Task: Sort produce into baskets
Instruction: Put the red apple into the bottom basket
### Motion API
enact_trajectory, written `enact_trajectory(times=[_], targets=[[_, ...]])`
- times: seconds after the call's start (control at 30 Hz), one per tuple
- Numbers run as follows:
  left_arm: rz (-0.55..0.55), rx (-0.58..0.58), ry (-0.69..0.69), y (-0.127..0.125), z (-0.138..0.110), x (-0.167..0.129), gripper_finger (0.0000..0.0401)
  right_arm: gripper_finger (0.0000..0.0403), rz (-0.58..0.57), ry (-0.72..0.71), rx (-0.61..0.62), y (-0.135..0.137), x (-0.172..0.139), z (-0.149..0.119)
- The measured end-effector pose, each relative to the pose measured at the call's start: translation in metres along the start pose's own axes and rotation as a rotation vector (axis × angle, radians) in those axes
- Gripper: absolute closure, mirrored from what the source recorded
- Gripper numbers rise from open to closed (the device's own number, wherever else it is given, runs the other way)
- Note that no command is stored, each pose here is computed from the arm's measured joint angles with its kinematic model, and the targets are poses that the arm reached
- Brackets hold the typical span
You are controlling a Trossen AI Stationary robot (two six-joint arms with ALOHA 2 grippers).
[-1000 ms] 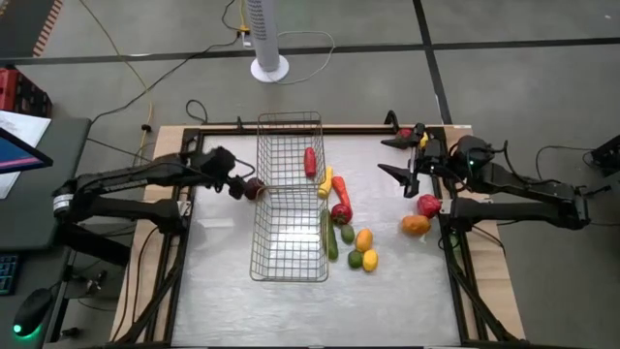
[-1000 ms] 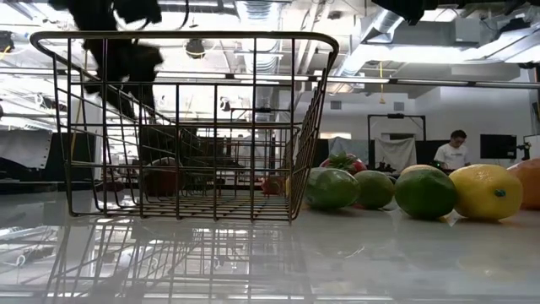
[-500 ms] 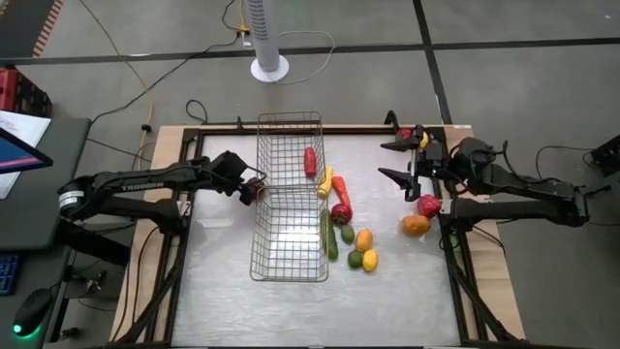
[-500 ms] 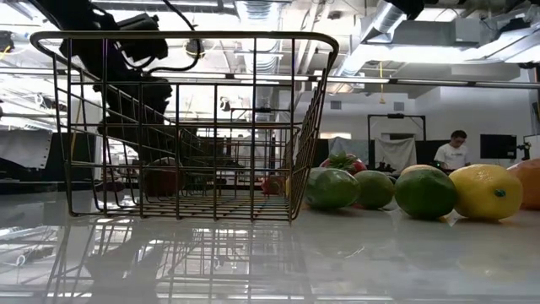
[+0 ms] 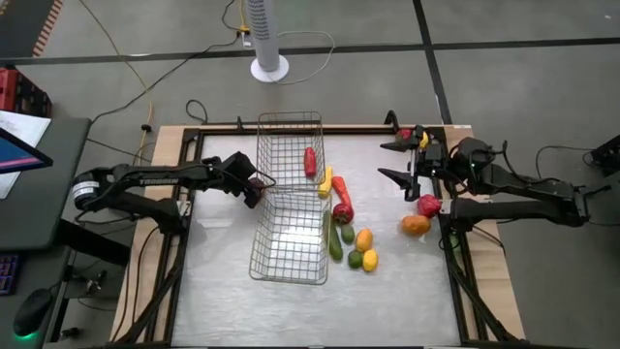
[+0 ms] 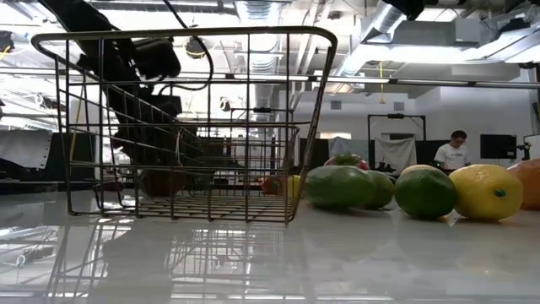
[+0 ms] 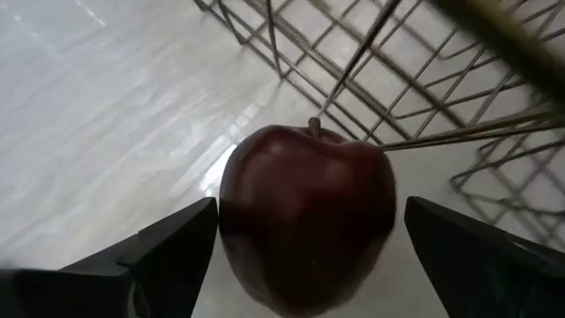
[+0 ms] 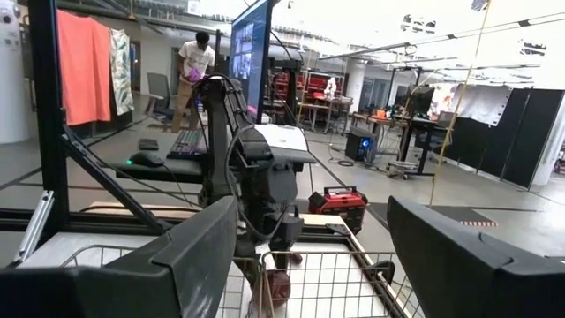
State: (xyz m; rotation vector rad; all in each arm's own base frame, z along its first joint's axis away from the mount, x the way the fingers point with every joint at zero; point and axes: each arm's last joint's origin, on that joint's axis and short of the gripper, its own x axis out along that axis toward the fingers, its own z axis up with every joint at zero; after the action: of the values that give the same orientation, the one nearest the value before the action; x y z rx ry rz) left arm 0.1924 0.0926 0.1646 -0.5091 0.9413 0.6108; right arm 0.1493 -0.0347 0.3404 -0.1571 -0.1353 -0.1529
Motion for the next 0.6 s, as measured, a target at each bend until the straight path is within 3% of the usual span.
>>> enact_trajectory(times=[0.17,0.3,0.47,0.6], targets=[[0.018,0.021,0.045,0.0,-0.002,0.013,0.0054,0.0085,0.0,0.001,0.0,0.0,0.0,0.0],[0.025,0.022,0.058,0.0,-0.003,0.016,0.0085,0.0085,0.0,0.001,0.0,0.0,0.0,0.0],[0.036,0.023,0.055,0.001,-0.003,0.013,0.0138,0.0085,0.0,0.003,0.0,0.0,0.0,0.0],[0.036,0.022,0.081,0.001,-0.002,0.001,0.0141,0.0085,0.001,0.008,0.001,0.0,0.0,-0.001]])
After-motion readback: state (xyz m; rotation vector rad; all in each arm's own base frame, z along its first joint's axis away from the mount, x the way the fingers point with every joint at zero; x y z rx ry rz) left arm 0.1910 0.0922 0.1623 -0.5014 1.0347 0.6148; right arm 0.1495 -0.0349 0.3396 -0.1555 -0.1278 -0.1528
